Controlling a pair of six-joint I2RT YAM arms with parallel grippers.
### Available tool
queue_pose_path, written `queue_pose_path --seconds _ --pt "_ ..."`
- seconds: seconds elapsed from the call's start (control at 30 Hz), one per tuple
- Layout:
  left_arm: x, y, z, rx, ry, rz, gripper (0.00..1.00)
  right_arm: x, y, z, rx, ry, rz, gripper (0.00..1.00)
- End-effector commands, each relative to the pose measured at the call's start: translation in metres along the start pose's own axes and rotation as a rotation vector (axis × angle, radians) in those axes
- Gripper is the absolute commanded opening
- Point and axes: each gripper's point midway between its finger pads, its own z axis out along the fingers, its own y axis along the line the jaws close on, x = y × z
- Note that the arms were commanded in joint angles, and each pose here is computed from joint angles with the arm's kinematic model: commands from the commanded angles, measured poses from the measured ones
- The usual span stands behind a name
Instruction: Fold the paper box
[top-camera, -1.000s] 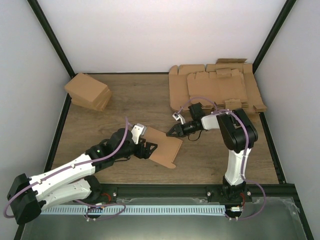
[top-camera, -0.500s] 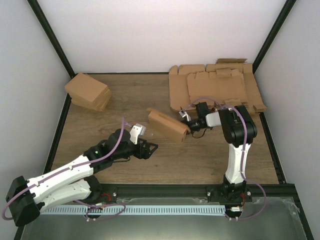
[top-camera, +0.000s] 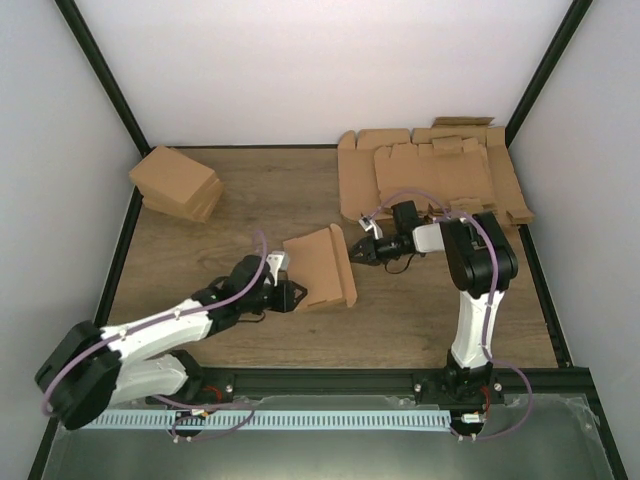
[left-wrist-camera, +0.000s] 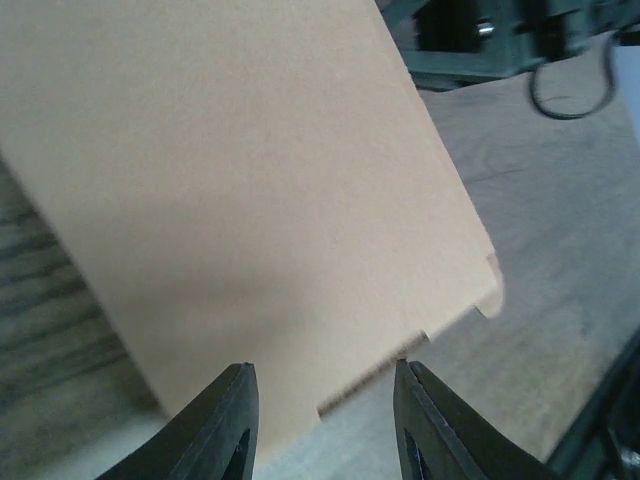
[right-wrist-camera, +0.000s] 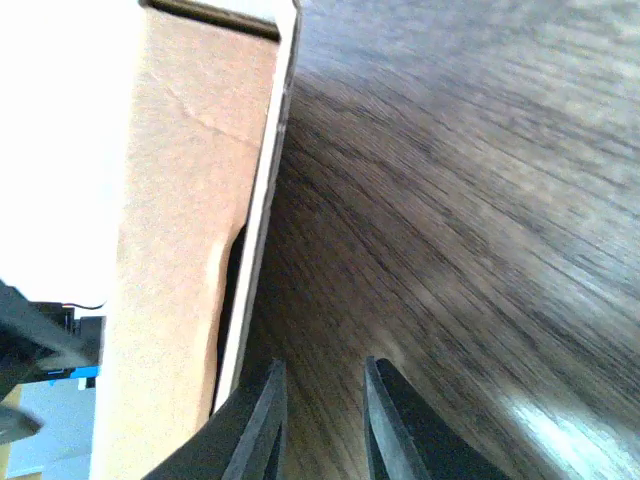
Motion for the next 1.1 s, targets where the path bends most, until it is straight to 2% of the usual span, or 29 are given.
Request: queue_pose_path --seconds 0.0,0.2,0.33,0.6,0.67,0.77,0.9,1.07 --pt "-0.027 0.006 0.018 0.004 -0.039 0.029 0.4 -0.016 0.021 -0.007 -0.01 -0.035 -0.098 0.25" --pt "-0.038 0.045 0.022 -0.034 -0.027 -0.085 0.45 -0.013 0.037 -0.005 -0.08 -0.031 -0.094 0.31" --pt "-0.034 0.06 0.019 -0.075 -0.007 -0.119 0.47 -0.008 0.032 -0.003 -0.058 -0.028 -0.044 0.48" --pt "-0.023 0.078 0.005 -0.151 0.033 -0.188 0.56 0.018 0.023 0.001 0.069 -0.004 0.056 0.51" --pt "-0.022 0.079 0.007 -0.124 0.042 -0.214 0.55 0.023 0.025 0.003 0.067 0.0 0.061 0.52" --pt "-0.019 0.088 0.012 -0.118 0.068 -0.255 0.45 0.027 0.025 0.008 0.076 0.011 0.073 0.51" --pt "-0.012 0.097 0.016 -0.11 0.095 -0.292 0.36 0.032 0.022 0.013 0.083 0.027 0.098 0.51" --pt "-0.008 0.099 0.023 -0.046 0.104 -0.33 0.34 0.034 0.025 0.015 0.089 0.026 0.107 0.51"
